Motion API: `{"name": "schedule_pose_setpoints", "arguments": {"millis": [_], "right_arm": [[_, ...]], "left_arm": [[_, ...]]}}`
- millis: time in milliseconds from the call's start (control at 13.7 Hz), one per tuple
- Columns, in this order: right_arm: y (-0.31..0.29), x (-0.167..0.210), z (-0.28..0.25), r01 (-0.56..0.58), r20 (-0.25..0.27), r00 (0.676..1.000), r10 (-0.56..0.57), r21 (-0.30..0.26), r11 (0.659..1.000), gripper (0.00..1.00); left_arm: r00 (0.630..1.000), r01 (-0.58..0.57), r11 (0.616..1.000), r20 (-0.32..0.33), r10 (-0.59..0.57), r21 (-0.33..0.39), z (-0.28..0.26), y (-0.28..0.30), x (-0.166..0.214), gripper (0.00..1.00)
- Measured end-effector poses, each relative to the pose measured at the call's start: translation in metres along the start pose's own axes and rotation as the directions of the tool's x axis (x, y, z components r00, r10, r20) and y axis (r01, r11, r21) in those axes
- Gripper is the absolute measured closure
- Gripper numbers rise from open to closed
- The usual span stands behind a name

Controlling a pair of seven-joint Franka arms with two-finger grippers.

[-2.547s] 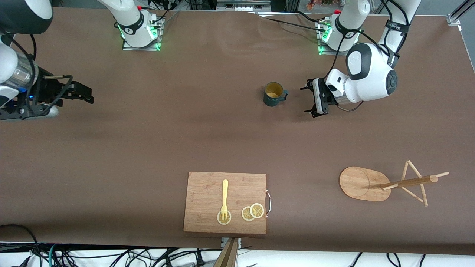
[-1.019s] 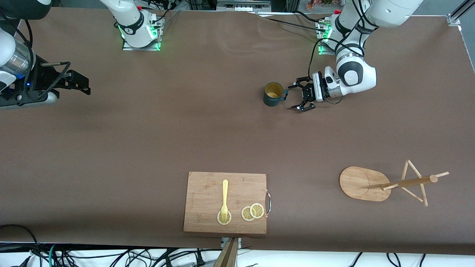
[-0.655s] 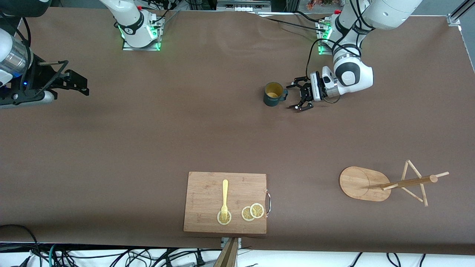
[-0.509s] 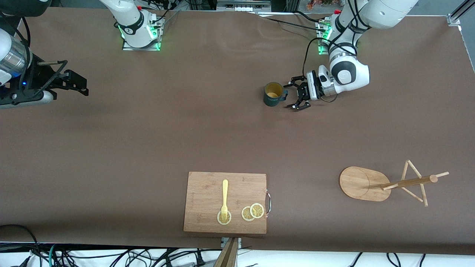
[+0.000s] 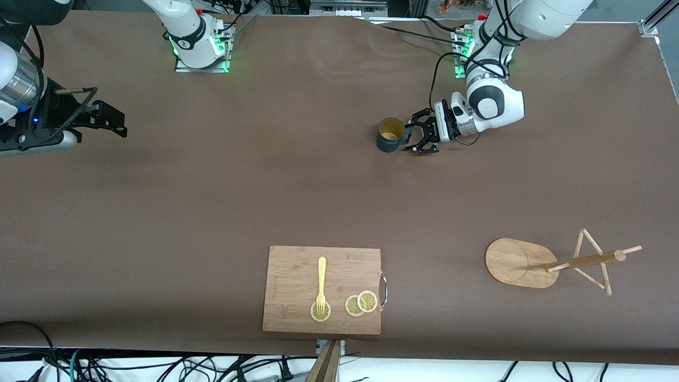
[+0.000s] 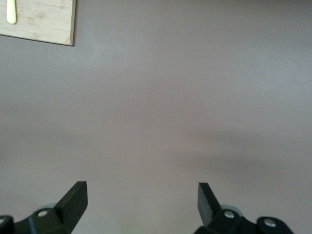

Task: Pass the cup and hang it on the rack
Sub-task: 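Lift the mug by its handle with the left gripper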

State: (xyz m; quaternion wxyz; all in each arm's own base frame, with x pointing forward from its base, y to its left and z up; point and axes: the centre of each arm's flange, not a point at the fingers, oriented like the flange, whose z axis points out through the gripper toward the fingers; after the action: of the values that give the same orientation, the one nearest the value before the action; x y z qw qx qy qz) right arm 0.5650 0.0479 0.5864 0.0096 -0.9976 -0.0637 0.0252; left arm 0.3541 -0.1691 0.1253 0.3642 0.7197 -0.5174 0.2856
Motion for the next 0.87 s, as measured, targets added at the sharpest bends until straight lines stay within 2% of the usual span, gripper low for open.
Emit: {"name": "schedule_pose_setpoints", "arguments": {"millis": [218, 291, 509, 873], "right_arm": [[-0.001, 0.000, 0.001, 0.004, 0.002, 1.000, -0.004, -0.009, 1.000, 0.00], [-0.001, 0.000, 0.001, 0.003, 0.003, 1.000, -0.003, -0.011, 1.000, 0.00], [0.002, 0.000, 0.001, -0.003, 0.004, 1.000, 0.003, -0.015, 1.000, 0.00], [0.003, 0.000, 0.003, -0.005, 0.007, 1.000, 0.005, -0.015, 1.000, 0.00]], "left_arm": [[1.000, -0.002, 1.000, 0.002, 0.002, 0.002, 0.000, 0.000, 0.000, 0.72], [1.000, -0.002, 1.000, 0.002, 0.002, 0.003, 0.000, -0.001, 0.000, 0.80], [1.000, 0.015, 1.000, 0.000, -0.015, 0.012, -0.003, -0.003, -0.001, 0.79], [0.981, 0.192, 0.981, -0.022, -0.191, 0.038, -0.012, -0.020, 0.009, 0.79]]}}
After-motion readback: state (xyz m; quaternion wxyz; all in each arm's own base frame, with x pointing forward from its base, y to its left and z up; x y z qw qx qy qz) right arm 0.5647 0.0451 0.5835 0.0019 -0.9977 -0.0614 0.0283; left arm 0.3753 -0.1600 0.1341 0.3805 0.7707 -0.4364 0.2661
